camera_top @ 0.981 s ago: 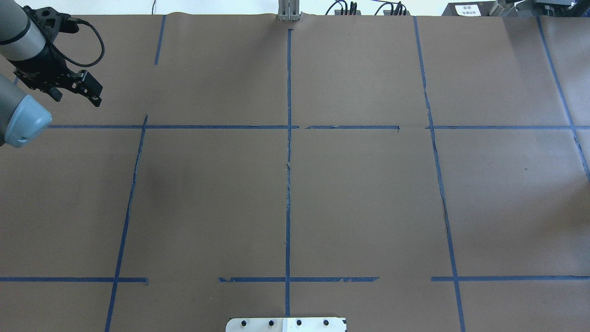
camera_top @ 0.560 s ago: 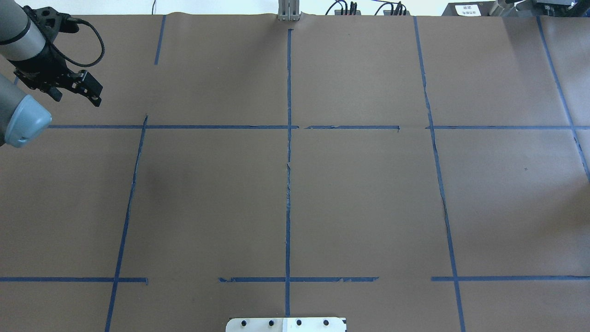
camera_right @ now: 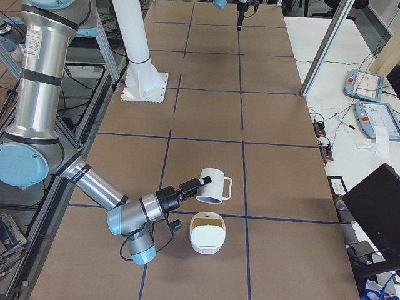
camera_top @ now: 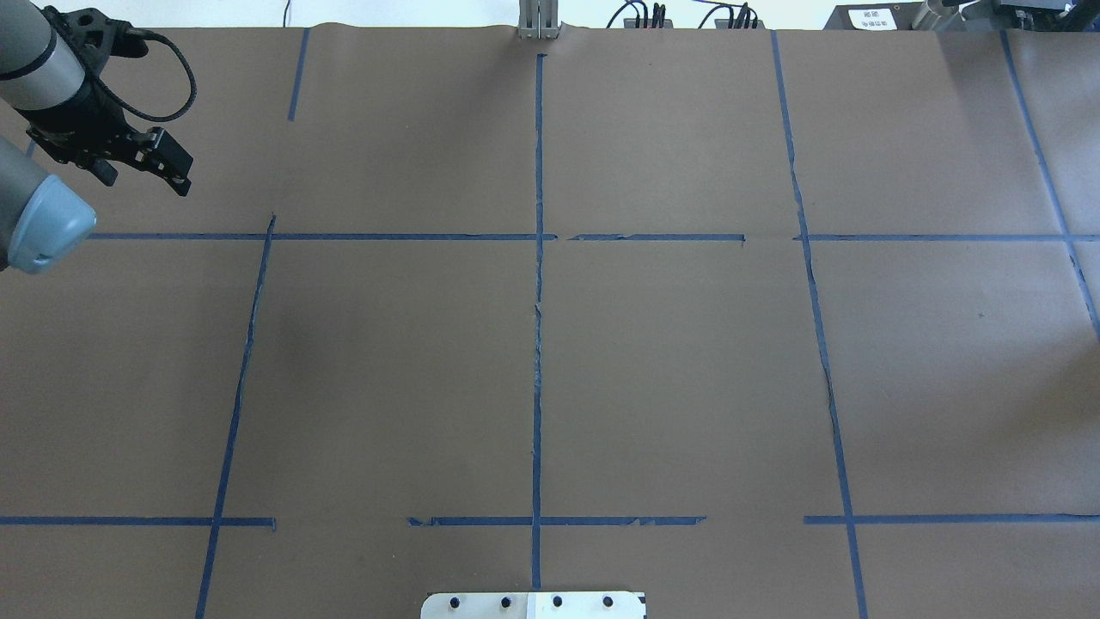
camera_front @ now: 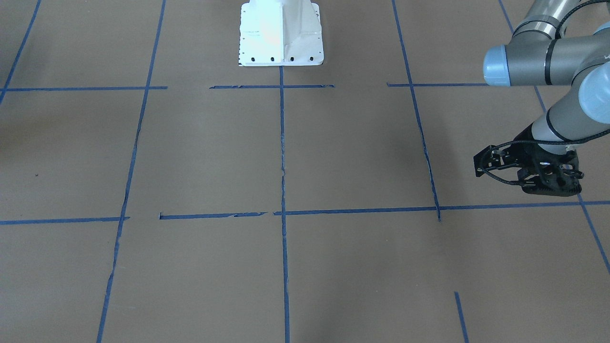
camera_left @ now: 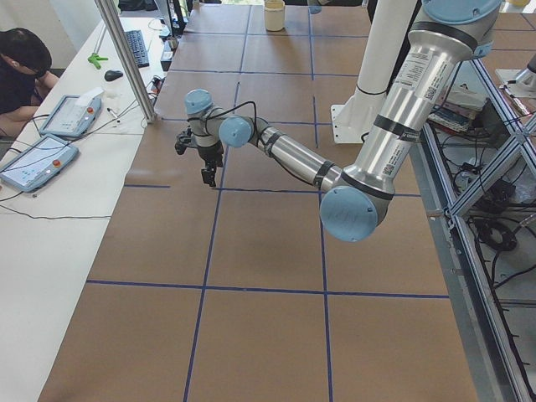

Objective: Left arm hands cup to right arm to dump lemon

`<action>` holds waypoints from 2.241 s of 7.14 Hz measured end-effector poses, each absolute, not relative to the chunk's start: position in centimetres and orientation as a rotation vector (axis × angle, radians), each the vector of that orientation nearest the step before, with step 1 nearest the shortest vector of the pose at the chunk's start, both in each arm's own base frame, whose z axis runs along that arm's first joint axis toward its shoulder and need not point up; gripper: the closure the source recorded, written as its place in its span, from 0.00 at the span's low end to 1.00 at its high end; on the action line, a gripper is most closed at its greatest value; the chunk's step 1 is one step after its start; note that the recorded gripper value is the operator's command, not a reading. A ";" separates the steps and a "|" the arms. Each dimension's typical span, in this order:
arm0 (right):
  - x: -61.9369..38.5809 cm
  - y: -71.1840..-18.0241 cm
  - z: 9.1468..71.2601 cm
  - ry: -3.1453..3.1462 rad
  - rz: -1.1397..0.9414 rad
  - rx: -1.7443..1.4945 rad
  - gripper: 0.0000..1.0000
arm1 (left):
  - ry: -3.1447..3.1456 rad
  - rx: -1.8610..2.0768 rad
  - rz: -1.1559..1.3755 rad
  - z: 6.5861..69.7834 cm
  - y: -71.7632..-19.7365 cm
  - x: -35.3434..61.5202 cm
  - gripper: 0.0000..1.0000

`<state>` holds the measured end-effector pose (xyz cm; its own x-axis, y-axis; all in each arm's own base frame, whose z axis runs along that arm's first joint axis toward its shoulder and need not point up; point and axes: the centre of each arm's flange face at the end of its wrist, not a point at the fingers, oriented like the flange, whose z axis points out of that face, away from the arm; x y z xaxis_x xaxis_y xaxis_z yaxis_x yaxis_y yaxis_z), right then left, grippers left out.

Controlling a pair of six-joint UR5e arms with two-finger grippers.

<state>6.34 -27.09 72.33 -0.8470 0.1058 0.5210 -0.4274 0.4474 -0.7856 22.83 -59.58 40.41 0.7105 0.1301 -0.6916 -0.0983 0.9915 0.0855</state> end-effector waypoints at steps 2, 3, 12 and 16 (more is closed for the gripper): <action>7.0 -26.8 72.4 -2.299 1.495 0.155 0.92 | 0.771 0.046 0.127 40.2 -59.4 22.7 0.00; 7.2 -26.7 72.5 -2.325 1.524 0.123 0.92 | 0.771 0.046 0.127 40.1 -59.4 22.7 0.00; 7.8 -27.7 72.3 -2.460 1.649 -0.031 0.90 | 0.771 0.045 0.126 40.3 -59.3 22.6 0.00; 7.7 -28.1 72.3 -2.462 1.649 -0.034 0.88 | 0.771 0.045 0.126 40.3 -59.3 22.6 0.00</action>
<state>7.71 -28.12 72.31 -0.9839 0.1174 0.1344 -0.0796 0.3852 -0.9194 22.64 -59.28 40.27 0.7102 0.1304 -0.6918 -0.0975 0.9914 0.0868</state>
